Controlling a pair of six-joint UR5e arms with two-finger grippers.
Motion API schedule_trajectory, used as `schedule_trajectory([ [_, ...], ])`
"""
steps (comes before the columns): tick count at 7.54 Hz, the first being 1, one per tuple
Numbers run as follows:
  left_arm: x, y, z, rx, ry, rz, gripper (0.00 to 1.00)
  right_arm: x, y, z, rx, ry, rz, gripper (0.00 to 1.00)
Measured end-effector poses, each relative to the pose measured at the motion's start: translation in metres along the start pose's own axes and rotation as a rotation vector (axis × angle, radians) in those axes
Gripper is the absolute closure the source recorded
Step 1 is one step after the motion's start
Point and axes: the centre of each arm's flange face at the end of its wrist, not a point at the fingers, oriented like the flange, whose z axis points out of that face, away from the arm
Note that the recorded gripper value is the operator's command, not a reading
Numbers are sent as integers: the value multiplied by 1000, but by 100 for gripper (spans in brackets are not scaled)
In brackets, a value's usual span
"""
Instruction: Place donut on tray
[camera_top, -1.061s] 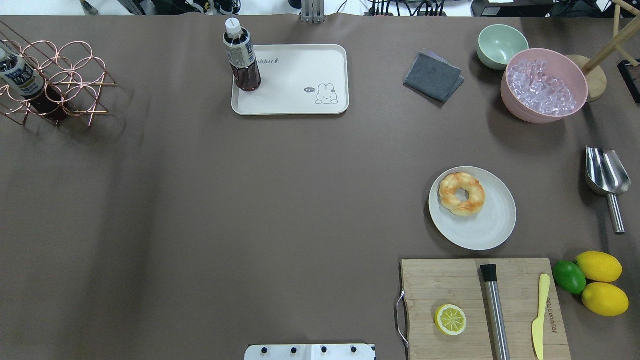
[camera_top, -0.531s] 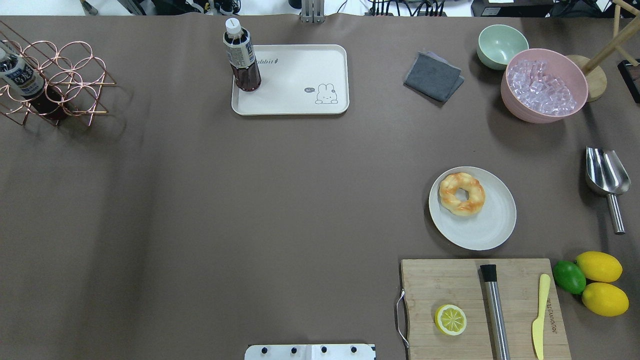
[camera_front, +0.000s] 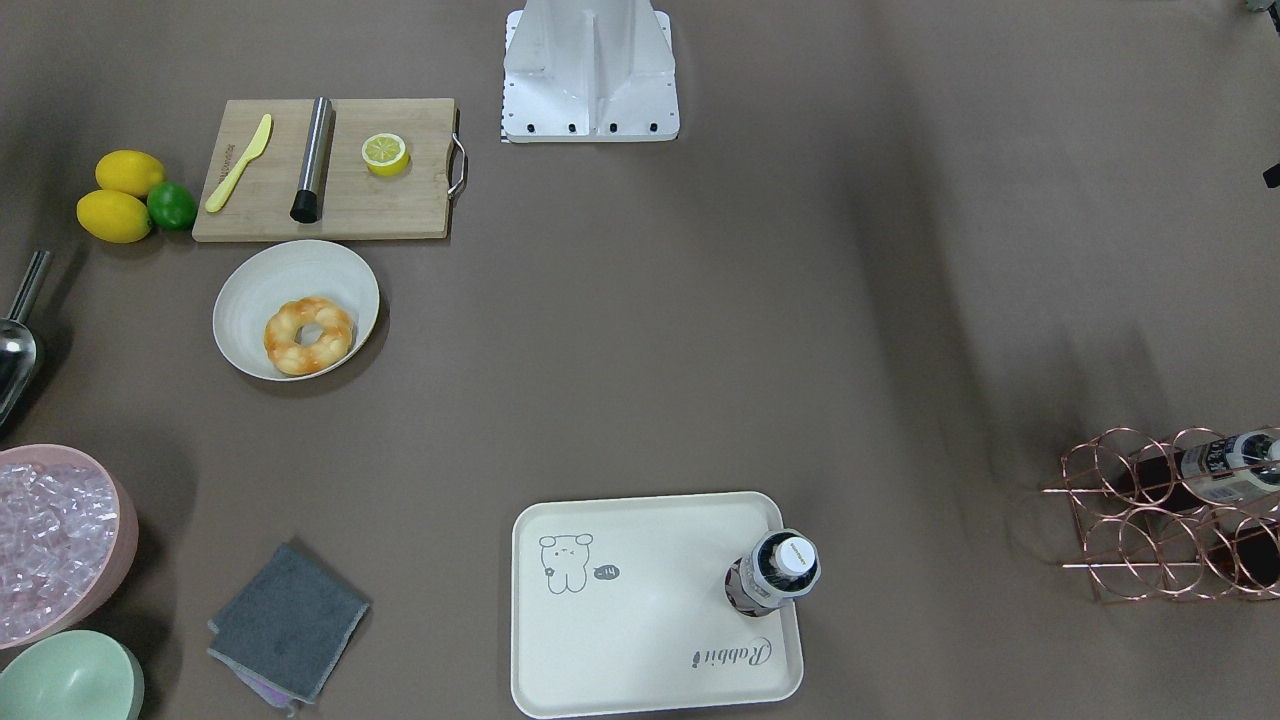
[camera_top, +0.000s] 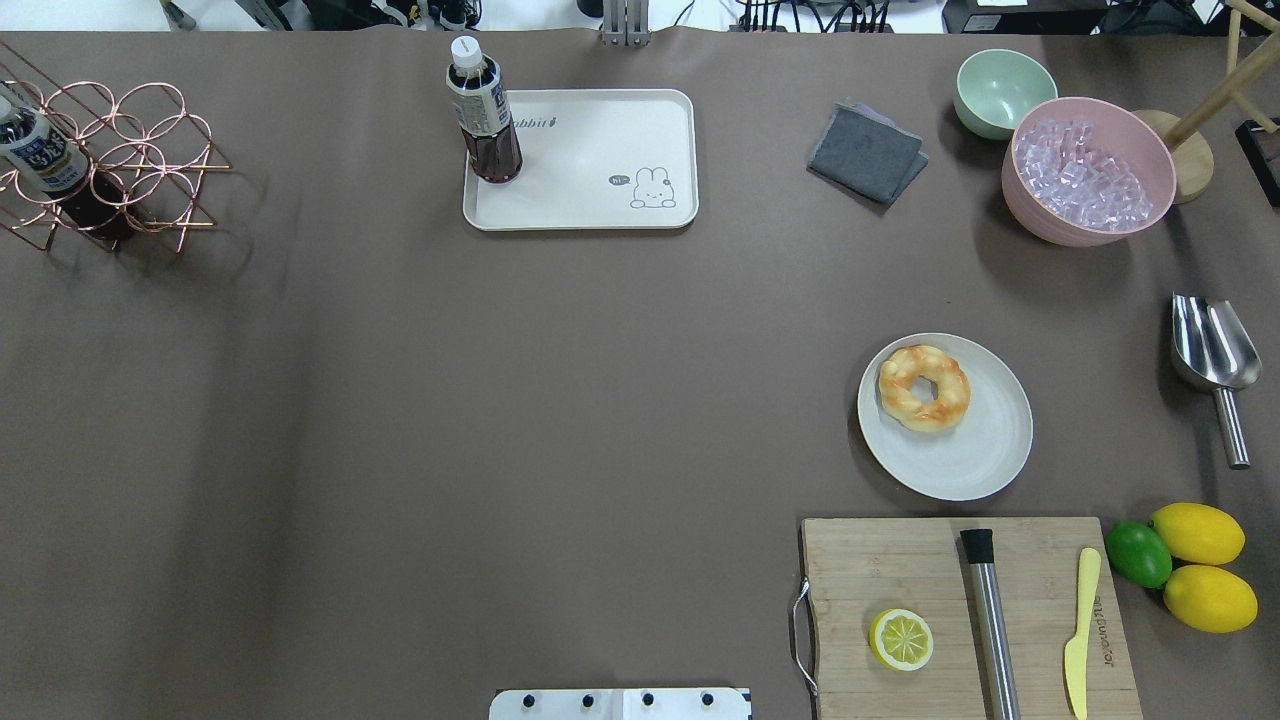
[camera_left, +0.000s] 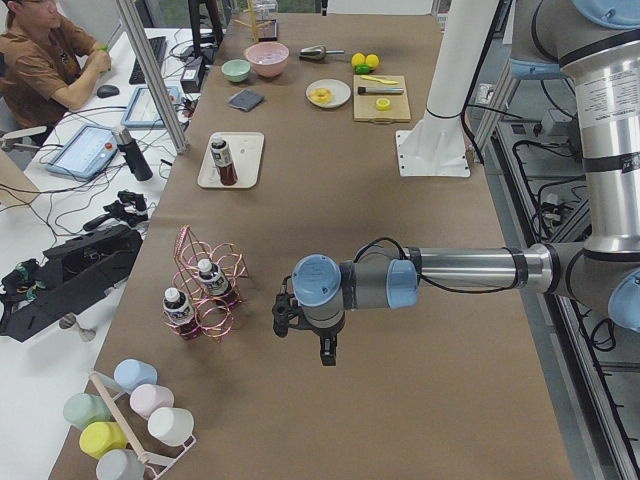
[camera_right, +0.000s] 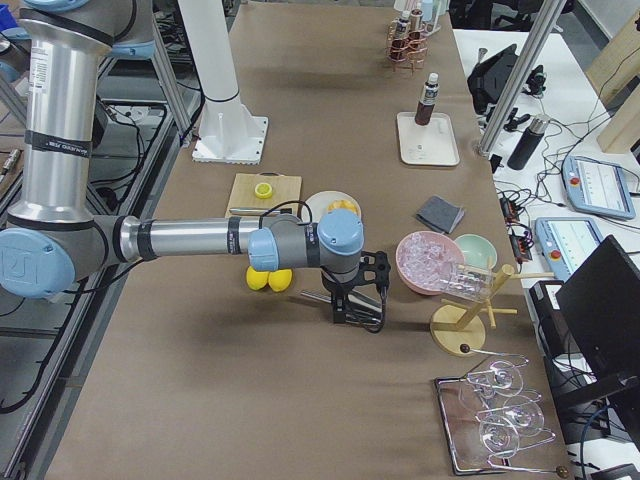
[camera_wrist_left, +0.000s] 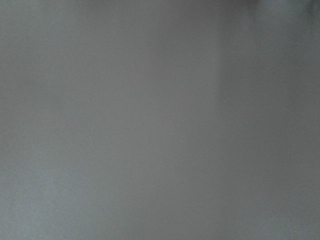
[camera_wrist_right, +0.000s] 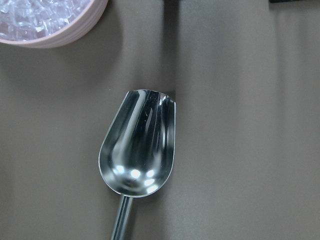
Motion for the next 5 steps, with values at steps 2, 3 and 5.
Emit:
schedule_trajectory([
  [2, 0, 0, 1, -2, -3, 1, 2, -1, -1, 0, 1, 0, 2, 0],
  [3, 0, 0, 1, -4, -4, -1, 2, -1, -2, 1, 0, 0, 3, 0],
  [5, -1, 0, 2, -6, -5, -2, 2, 0, -1, 2, -3, 0, 6, 0],
])
